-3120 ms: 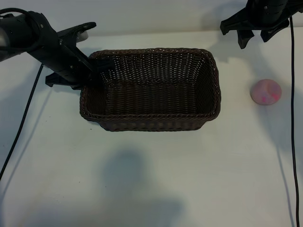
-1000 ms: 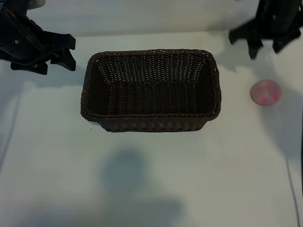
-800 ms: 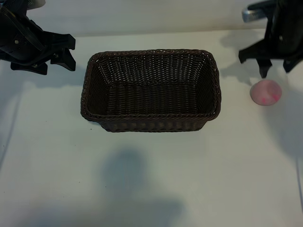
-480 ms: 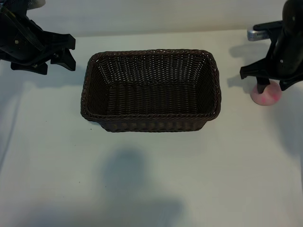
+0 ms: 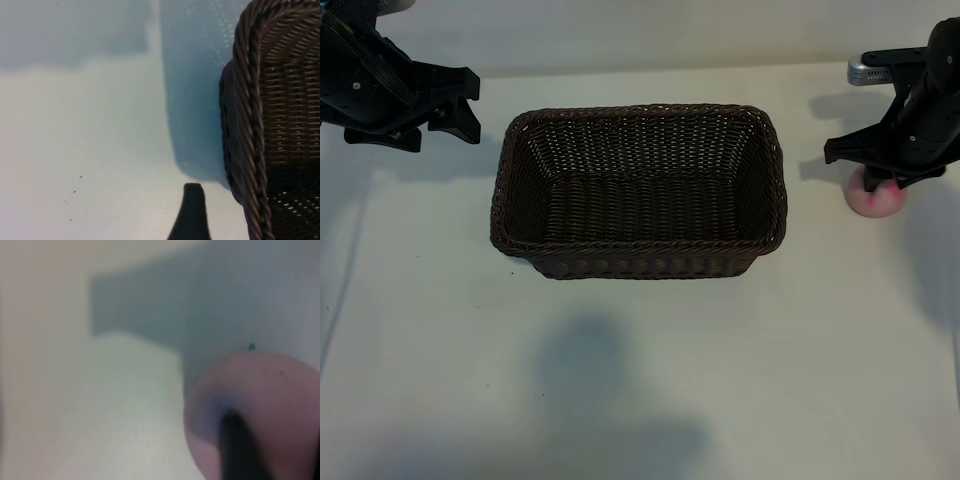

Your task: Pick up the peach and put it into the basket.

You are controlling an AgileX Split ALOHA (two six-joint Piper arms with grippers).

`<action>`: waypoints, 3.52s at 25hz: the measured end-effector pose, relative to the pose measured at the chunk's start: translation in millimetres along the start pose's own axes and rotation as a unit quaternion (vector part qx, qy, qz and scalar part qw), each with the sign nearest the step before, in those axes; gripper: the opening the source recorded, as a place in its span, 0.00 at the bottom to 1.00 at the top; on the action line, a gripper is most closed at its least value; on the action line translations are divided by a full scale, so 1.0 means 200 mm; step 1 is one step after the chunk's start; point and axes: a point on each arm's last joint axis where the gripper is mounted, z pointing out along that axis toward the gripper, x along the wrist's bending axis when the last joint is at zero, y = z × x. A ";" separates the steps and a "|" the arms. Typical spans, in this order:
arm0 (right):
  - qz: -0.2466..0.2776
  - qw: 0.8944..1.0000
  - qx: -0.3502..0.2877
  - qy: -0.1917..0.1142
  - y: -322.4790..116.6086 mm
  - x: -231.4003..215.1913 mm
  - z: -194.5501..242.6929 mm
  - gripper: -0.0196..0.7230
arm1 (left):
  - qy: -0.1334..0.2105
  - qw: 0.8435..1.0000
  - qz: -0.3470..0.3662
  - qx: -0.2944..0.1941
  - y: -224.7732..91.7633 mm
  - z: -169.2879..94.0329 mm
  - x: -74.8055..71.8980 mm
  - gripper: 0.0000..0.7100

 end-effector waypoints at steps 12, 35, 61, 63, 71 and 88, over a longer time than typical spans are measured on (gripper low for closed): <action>-0.012 1.000 0.024 0.000 0.02 0.01 -0.10 0.08 | 0.000 1.000 0.001 0.001 0.00 0.00 0.00 0.83; -0.117 0.983 -0.092 0.110 -0.04 0.52 -0.80 0.08 | 0.000 1.000 0.001 0.001 0.00 0.00 0.00 0.83; -0.163 0.980 -0.016 0.111 -0.08 0.83 -0.13 0.20 | 0.000 1.000 0.000 0.001 0.00 0.00 0.00 0.83; -0.162 0.980 -0.016 0.115 -0.08 0.83 -0.13 0.31 | 0.000 1.000 0.000 0.001 0.00 0.00 0.00 0.83; -0.169 0.978 -0.004 0.119 -0.06 0.85 -0.20 0.80 | 0.000 1.000 0.000 0.001 0.00 0.00 0.00 0.83; -0.214 0.974 0.009 0.071 0.09 0.85 -0.57 0.76 | 0.000 1.000 0.001 0.001 0.00 0.00 0.00 0.83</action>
